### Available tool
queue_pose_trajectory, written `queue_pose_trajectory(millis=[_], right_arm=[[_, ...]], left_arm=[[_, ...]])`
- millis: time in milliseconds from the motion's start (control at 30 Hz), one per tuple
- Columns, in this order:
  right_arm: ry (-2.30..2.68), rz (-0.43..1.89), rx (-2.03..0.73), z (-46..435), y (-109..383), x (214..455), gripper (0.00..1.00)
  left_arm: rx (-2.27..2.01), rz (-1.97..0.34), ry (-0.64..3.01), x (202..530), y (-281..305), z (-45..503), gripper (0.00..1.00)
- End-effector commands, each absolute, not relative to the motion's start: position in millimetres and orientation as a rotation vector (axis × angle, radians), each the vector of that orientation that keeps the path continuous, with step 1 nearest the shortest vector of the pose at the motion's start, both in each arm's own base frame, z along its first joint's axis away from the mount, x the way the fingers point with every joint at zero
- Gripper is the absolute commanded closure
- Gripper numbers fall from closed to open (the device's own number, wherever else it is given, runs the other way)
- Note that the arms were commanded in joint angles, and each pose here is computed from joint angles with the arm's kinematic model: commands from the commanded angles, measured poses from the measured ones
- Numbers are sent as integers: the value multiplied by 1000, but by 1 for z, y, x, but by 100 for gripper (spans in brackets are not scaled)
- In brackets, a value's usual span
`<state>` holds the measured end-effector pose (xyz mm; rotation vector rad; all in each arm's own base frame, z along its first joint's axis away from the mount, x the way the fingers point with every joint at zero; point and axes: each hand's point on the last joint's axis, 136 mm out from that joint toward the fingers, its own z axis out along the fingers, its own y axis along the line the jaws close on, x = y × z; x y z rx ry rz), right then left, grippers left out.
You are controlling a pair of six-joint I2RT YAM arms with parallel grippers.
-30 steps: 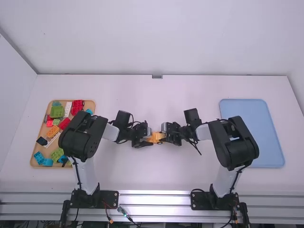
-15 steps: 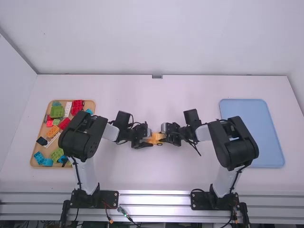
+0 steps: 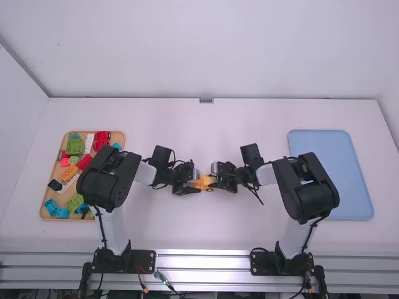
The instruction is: Assemble lego blocks to make yellow taxi
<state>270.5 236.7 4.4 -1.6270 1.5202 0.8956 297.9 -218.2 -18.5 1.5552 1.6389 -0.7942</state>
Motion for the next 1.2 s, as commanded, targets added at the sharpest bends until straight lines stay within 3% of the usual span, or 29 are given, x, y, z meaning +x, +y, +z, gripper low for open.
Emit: queue_pose_trajectory(millis=[0,1167], right_arm=[[1549,923,-1622,-2,234,264,87],[1584,892,-1603,-4,232,272,86]], left_arm=[[1547,-785,1722,294,-213,-31,46],[1560,-788,1728,289,-211,-35,50]])
